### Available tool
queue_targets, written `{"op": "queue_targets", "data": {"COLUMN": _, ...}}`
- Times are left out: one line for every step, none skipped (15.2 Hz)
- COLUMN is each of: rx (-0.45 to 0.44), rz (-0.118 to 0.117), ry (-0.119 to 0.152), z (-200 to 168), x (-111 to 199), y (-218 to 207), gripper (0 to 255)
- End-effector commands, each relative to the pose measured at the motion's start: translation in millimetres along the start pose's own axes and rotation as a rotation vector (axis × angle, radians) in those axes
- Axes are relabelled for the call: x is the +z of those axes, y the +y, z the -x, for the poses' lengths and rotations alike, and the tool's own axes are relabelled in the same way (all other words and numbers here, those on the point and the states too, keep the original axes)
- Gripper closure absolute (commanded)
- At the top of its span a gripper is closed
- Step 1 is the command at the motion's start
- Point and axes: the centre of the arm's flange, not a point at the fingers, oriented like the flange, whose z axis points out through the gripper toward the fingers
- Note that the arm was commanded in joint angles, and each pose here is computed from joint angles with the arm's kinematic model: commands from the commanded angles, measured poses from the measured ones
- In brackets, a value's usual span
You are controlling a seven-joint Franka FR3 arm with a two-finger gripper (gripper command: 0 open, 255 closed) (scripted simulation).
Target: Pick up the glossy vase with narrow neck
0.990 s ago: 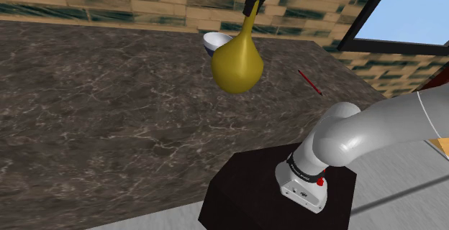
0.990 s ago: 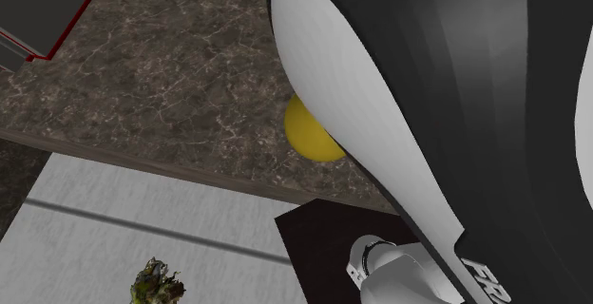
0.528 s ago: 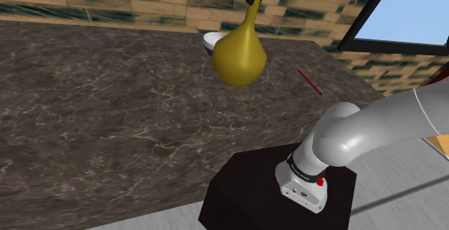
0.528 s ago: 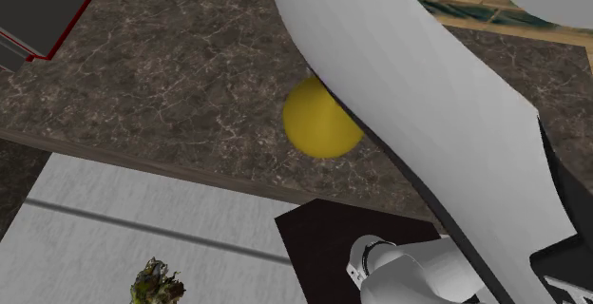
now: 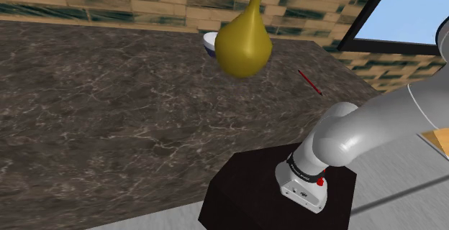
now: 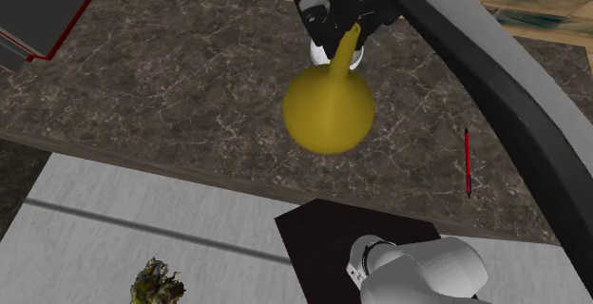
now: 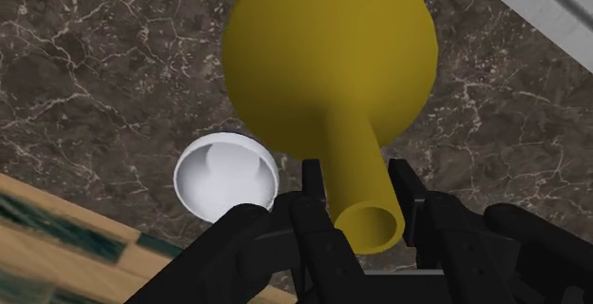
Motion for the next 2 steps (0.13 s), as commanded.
{"op": "queue_targets", "data": {"rx": 0.0, "rz": 0.0, "ry": 0.001, "z": -0.6, "x": -7.1, "y": 0.1, "gripper": 255}}
{"op": "queue_targets", "data": {"rx": 0.0, "rz": 0.0, "ry": 0.001, "z": -0.7, "x": -7.1, "y": 0.1, "gripper": 255}}
